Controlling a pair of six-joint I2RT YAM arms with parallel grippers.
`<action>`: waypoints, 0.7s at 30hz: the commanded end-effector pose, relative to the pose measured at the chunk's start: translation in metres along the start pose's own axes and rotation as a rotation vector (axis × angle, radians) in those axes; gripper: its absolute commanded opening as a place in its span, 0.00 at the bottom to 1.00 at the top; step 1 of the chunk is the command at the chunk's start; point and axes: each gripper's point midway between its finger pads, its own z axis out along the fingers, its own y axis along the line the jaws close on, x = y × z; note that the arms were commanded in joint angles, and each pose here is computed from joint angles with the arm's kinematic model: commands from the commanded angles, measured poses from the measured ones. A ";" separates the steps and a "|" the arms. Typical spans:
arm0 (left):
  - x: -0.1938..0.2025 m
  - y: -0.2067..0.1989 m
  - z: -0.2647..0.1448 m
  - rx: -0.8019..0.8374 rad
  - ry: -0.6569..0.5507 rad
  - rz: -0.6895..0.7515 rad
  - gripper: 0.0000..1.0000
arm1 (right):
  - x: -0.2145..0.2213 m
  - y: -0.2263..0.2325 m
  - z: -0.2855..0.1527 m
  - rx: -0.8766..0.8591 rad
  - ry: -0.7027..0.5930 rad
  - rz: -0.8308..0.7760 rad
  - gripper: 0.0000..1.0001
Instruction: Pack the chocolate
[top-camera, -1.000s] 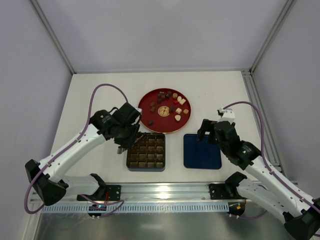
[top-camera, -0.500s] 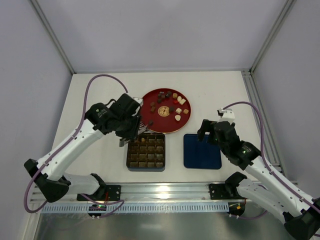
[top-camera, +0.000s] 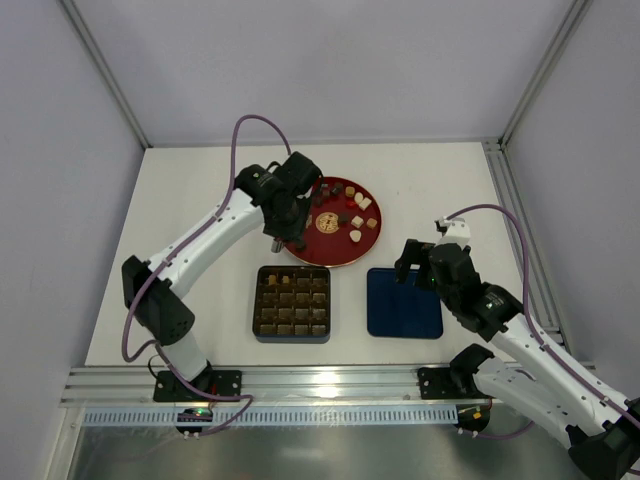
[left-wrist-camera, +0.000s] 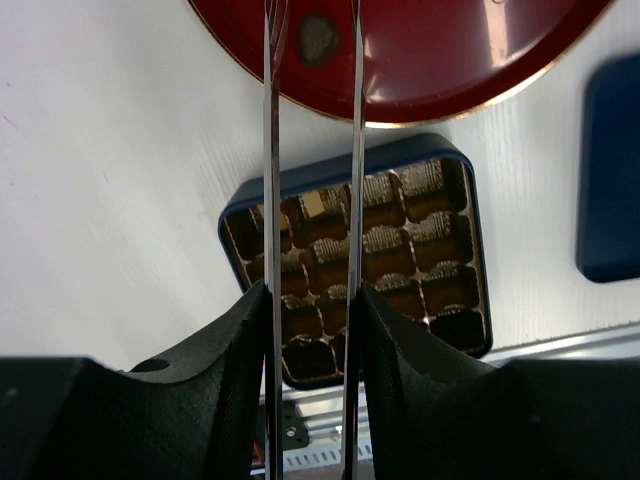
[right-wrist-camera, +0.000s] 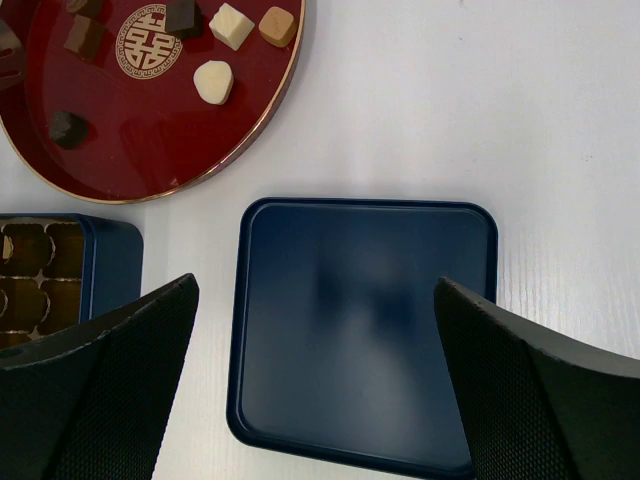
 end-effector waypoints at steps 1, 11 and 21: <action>-0.035 0.014 0.006 -0.042 -0.081 -0.005 0.39 | -0.007 0.003 -0.002 -0.015 -0.034 0.006 1.00; -0.050 0.018 0.055 -0.054 -0.035 -0.004 0.37 | -0.008 0.003 -0.004 -0.021 -0.037 0.005 1.00; -0.054 0.011 0.064 -0.015 -0.033 -0.003 0.37 | -0.007 -0.001 -0.006 -0.008 -0.036 0.002 1.00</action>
